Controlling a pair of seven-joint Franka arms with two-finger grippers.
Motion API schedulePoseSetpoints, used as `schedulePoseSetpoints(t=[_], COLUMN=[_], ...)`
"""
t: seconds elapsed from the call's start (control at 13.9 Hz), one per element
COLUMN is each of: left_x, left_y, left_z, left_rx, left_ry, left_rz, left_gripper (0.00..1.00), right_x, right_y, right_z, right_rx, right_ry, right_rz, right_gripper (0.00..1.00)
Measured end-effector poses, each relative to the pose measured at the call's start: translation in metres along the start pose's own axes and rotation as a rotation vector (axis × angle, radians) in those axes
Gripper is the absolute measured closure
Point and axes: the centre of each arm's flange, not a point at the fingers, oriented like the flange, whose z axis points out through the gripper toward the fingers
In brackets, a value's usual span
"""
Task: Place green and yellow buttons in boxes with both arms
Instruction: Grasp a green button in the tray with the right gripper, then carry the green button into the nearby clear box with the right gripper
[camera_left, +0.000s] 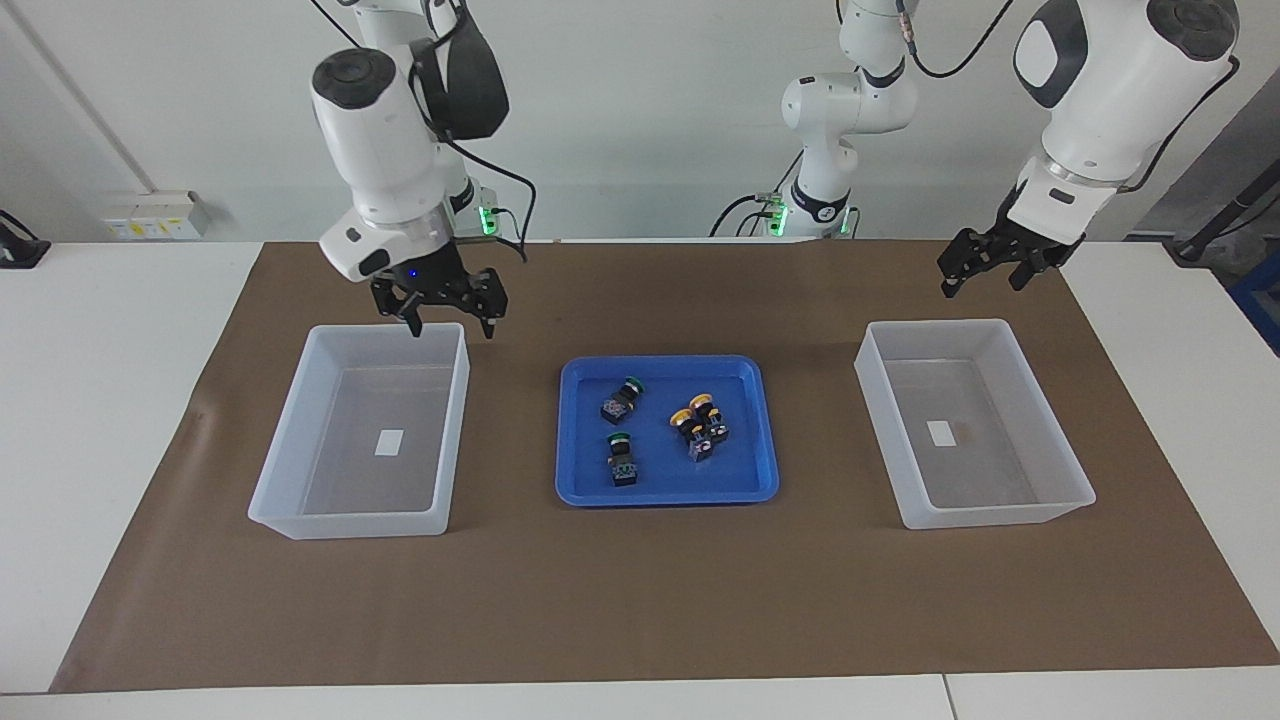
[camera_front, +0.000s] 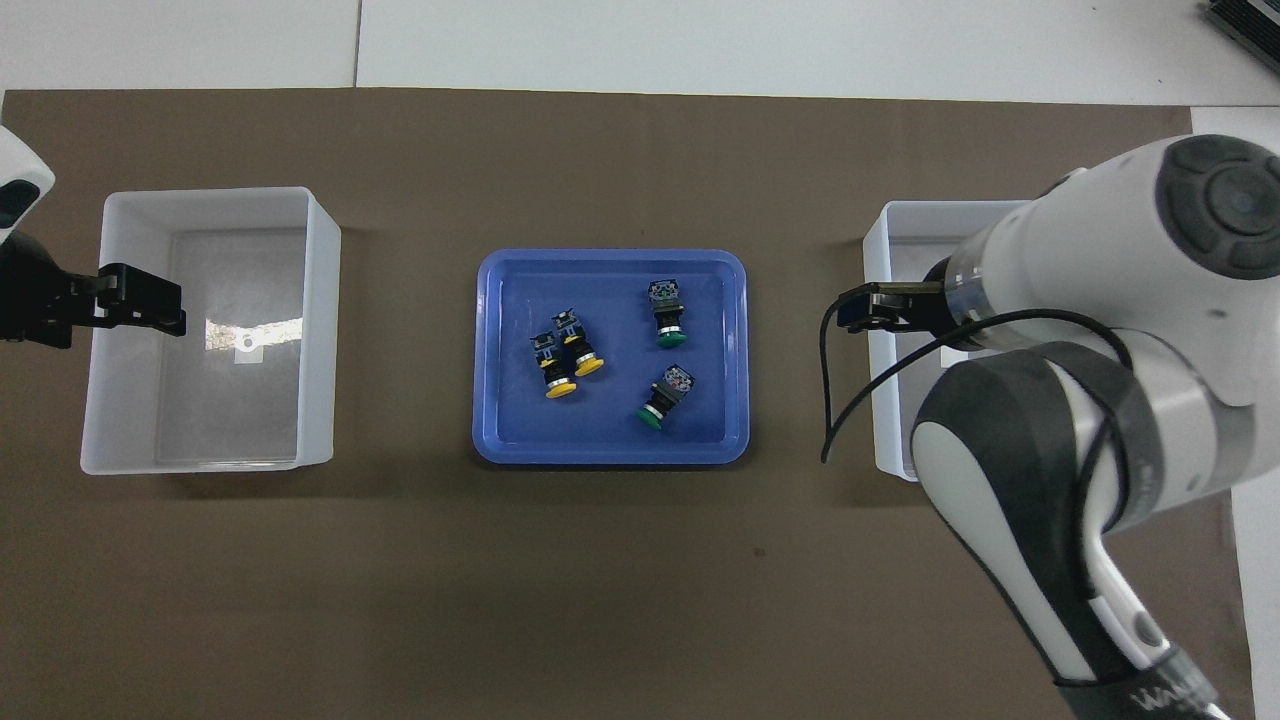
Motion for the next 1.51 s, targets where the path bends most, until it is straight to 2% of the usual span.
schedulePoseSetpoints(t=[0.36, 0.86, 1.3, 1.51], left_x=[0.0, 0.0, 0.0, 0.0], left_y=[0.0, 0.0, 0.0, 0.0], left_z=[0.0, 0.0, 0.0, 0.0], left_rx=[0.0, 0.0, 0.0, 0.0], left_ry=[0.0, 0.0, 0.0, 0.0], left_rz=[0.0, 0.0, 0.0, 0.0], left_gripper=[0.0, 0.0, 0.0, 0.0], right_x=[-0.005, -0.048, -0.059, -0.074], right_y=[-0.098, -0.153, -0.153, -0.171], right_z=[0.097, 0.164, 0.194, 0.21], right_rx=[0.023, 0.034, 0.026, 0.025], right_ry=[0.036, 0.029, 0.022, 0.017], right_rz=[0.133, 0.367, 0.371, 0.34], right_gripper=[0.0, 0.0, 0.0, 0.0])
